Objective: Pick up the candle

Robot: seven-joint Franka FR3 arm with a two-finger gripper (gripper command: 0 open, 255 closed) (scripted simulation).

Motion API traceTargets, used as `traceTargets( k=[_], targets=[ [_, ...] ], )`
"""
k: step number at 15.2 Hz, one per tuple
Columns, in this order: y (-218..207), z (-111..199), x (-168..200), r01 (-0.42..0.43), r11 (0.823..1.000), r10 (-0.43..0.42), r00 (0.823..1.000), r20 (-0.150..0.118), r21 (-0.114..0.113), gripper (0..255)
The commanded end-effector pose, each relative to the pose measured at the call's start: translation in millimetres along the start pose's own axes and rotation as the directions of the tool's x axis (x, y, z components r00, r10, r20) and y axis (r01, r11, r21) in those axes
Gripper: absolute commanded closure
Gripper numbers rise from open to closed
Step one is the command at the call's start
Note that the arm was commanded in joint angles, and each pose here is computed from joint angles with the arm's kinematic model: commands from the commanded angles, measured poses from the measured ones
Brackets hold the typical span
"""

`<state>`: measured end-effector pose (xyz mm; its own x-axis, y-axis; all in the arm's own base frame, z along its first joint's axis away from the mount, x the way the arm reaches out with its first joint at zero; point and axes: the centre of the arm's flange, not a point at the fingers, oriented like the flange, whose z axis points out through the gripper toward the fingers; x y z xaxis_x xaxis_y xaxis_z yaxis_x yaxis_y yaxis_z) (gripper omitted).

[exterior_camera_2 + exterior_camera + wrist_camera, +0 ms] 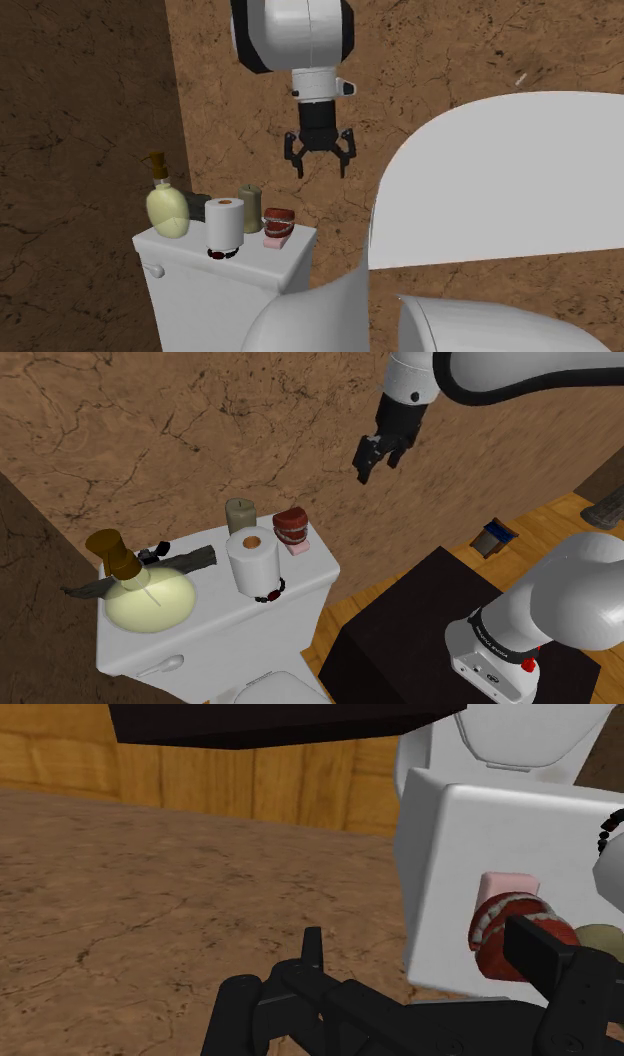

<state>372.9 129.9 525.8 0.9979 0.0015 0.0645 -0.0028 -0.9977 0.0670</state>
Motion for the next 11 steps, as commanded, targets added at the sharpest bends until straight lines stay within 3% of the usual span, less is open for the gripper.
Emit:
traceTargets(
  k=[1, 11],
  targets=[
    [-21.8, 6.8, 8.9, -0.02, 1.0, 0.02, 1.0, -0.008, 0.003, 0],
    [-135.4, 40.1, 59.9, -0.106, 0.994, 0.107, 0.993, -0.044, 0.013, 0]
  ],
)
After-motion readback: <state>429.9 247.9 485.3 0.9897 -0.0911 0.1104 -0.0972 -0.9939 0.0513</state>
